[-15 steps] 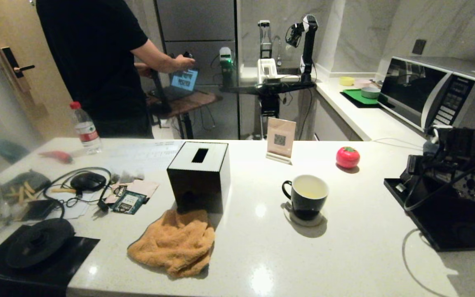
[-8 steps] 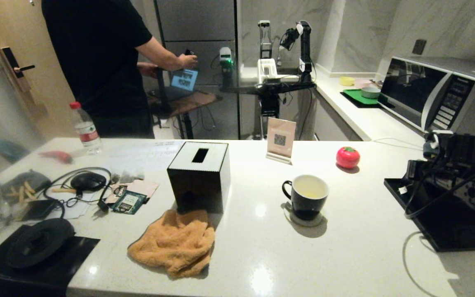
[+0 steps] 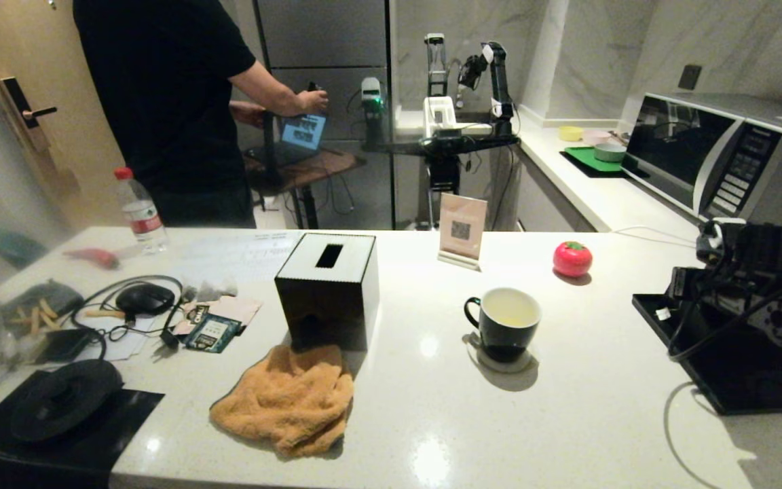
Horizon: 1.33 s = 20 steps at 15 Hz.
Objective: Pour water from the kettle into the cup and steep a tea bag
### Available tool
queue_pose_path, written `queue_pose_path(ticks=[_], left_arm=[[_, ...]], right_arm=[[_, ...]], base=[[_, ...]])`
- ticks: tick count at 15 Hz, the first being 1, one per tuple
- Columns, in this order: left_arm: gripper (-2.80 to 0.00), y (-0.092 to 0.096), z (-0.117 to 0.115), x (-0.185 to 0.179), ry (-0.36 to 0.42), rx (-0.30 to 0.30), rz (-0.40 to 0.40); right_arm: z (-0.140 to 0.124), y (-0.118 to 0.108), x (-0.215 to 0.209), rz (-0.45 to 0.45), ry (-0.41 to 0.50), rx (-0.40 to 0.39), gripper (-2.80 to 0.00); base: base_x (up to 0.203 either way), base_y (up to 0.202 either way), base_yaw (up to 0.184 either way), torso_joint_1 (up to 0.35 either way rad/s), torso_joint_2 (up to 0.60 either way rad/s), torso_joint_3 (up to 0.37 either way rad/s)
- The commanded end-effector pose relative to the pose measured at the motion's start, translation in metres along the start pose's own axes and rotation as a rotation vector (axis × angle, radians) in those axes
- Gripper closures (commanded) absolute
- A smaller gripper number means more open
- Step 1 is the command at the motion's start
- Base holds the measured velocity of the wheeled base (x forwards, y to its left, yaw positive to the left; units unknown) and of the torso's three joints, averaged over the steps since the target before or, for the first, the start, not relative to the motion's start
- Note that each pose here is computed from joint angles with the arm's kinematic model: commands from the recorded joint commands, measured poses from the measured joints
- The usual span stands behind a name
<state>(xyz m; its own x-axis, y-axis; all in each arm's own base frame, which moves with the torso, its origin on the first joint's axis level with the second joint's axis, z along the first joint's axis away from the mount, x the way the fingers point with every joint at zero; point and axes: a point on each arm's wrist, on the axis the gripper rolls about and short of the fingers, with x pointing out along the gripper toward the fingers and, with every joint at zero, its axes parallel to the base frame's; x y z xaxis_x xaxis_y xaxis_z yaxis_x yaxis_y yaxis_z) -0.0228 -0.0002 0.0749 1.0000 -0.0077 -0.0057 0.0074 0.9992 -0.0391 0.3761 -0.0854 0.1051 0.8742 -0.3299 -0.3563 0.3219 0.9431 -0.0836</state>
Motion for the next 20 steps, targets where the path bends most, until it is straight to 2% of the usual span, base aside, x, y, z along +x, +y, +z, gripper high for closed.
queue_pose_path(ticks=[1, 20], left_arm=[[0.0, 0.0, 0.0, 0.0, 0.0, -0.001, 0.0], [0.0, 0.0, 0.0, 0.0, 0.0, -0.001, 0.0]], right_arm=[[0.0, 0.0, 0.0, 0.002, -0.004, -0.001, -2.8], [0.015, -0.001, -0.005, -0.001, -0.071, 0.004, -2.8]], base=[[0.0, 0.0, 0.0, 0.0, 0.0, 0.0], [0.0, 0.0, 0.0, 0.0, 0.0, 0.0]])
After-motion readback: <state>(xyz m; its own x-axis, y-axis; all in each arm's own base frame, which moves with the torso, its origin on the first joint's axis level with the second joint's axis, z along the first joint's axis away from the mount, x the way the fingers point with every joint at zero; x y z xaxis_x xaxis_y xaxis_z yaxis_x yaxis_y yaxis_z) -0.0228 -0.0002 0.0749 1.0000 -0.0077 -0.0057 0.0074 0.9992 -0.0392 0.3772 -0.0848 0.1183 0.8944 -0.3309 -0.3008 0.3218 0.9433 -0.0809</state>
